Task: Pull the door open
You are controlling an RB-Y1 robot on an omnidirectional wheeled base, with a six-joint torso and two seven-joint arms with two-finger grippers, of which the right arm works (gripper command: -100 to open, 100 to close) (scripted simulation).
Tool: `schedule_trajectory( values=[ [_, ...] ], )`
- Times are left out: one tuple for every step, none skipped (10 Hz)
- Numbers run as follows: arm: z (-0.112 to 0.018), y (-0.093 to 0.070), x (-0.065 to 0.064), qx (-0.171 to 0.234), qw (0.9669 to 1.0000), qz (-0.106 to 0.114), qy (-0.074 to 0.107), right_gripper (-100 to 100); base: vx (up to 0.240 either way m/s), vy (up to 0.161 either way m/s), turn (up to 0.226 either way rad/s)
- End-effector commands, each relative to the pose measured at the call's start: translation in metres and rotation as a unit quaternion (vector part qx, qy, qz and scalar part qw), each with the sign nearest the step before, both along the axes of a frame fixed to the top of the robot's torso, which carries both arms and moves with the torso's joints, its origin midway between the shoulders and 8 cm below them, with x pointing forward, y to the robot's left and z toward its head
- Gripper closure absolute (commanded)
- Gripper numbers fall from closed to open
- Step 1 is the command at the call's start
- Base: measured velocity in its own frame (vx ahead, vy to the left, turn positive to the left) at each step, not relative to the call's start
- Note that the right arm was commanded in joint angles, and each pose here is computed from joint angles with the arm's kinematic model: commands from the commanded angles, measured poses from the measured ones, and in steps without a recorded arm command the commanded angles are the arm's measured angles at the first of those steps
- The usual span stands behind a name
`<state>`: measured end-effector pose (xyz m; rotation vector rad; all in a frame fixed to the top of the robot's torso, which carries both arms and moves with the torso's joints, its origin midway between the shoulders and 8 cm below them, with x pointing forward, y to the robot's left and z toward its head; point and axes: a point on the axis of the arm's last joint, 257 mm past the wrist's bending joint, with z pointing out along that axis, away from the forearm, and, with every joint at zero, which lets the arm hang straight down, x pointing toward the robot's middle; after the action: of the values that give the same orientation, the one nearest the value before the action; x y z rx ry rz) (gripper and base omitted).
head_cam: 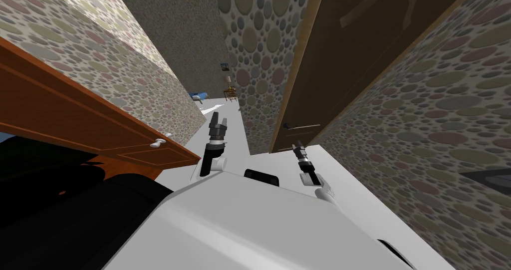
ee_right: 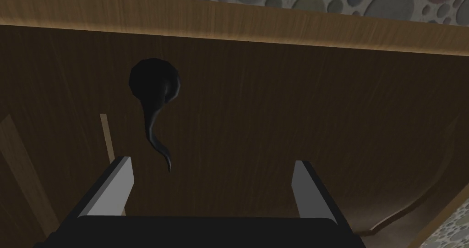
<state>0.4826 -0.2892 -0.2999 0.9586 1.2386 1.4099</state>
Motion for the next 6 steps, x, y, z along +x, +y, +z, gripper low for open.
schedule_trajectory(
  values=[
    [-0.006, -0.006, 0.001, -0.004, 1.0000, -0.001, 0.008, -100, 0.066, -0.089, 0.125],
    [-0.011, -0.010, 0.002, -0.007, 0.9999, -0.001, 0.014, -100, 0.073, -0.079, 0.127],
    [-0.015, -0.014, 0.002, -0.009, 0.9998, -0.002, 0.019, -100, 0.063, -0.075, 0.130],
    [-0.019, -0.018, 0.002, -0.012, 0.9997, -0.003, 0.023, -100, 0.063, -0.074, 0.111],
    [-0.022, -0.022, 0.002, -0.014, 0.9995, -0.004, 0.028, -100, 0.051, -0.071, 0.109],
    [-0.025, -0.026, 0.003, -0.016, 0.9993, -0.005, 0.032, -100, 0.045, -0.066, 0.124]
  ],
)
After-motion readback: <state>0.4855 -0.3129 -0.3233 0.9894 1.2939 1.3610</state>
